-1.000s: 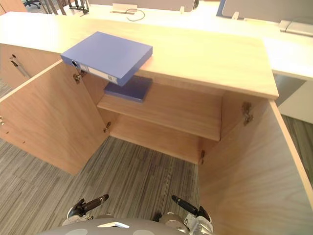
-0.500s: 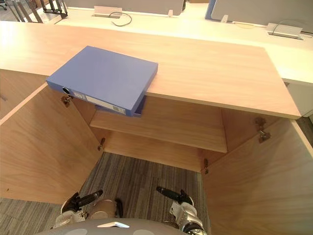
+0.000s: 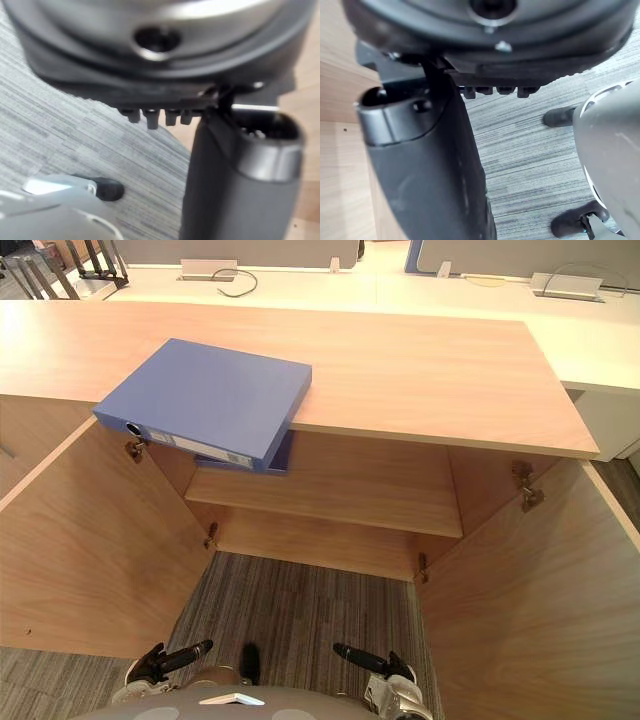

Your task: Walk over to the cabinet, pick up the folder, carry it to the office cabinet, place the folder inside the office cabinet, then close the office cabinet door

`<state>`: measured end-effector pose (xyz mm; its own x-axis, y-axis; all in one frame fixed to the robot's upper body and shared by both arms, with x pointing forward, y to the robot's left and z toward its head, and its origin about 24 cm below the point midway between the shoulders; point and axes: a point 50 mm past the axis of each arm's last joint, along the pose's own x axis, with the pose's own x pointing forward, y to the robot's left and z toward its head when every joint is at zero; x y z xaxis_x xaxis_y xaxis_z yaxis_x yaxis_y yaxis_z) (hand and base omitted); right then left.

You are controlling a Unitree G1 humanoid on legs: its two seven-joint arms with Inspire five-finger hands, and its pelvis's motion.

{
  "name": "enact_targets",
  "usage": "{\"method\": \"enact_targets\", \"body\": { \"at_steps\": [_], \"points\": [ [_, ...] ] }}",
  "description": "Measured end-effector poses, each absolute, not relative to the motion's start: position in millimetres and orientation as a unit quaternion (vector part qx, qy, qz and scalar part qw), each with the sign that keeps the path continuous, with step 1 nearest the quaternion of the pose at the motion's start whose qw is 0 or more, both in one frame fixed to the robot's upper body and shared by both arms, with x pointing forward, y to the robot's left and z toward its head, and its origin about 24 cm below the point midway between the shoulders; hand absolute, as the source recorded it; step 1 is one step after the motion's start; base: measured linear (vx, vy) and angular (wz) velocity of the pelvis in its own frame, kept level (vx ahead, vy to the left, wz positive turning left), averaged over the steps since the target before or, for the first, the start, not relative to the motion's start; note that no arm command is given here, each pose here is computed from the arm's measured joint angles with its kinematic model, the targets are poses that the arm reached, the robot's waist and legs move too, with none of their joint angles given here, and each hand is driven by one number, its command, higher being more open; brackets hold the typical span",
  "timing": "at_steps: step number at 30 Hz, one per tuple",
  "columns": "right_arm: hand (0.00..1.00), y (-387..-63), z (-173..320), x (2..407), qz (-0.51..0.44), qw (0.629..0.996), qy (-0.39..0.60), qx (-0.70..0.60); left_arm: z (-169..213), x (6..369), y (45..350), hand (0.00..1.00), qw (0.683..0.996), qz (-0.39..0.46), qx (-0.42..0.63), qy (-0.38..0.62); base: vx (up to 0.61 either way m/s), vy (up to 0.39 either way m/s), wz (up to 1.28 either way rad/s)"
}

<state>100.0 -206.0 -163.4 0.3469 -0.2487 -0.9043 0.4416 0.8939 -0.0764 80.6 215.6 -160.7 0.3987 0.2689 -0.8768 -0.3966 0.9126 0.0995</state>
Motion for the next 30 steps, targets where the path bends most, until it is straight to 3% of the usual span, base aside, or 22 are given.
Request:
{"method": "enact_targets", "body": {
  "at_steps": [5,11,15,18,21,25,30],
  "points": [
    [1.0,-198.3,-164.5,100.2,-0.201,0.816,0.534,0.093,-157.9,78.7,211.9,1.0,0.834,0.227,-0.118,0.488,-0.08,0.066,-0.06],
    [1.0,-193.2,-165.7,97.4,-0.173,0.819,0.543,0.065,-116.3,116.0,184.5,1.0,0.897,0.186,-0.2,0.347,0.02,0.007,0.11],
    [1.0,-190.3,-165.1,99.6,-0.156,0.825,0.541,0.049,-69.4,148.3,176.6,1.0,0.937,0.154,-0.215,0.229,0.08,-0.036,0.06],
    [1.0,-189.4,-164.6,97.2,-0.148,0.828,0.54,0.029,-31.1,163.8,183.4,1.0,0.96,0.164,-0.176,0.145,0.09,-0.082,0.11],
    [1.0,-187.3,-163.9,94.8,-0.155,0.83,0.535,0.024,22.0,176.4,188.4,1.0,0.979,0.19,-0.066,0.028,0.03,-0.063,0.12],
    [1.0,-184.1,-163.8,91.3,-0.166,0.829,0.533,0.023,62.0,171.7,203.1,1.0,0.958,0.278,0.013,-0.063,-0.01,-0.018,0.01],
    [1.0,-178.4,-163.4,89.9,-0.164,0.831,0.531,0.014,70.3,150.4,231.9,1.0,0.908,0.405,0.076,-0.077,-0.07,-0.022,0.11]
  ]
}}
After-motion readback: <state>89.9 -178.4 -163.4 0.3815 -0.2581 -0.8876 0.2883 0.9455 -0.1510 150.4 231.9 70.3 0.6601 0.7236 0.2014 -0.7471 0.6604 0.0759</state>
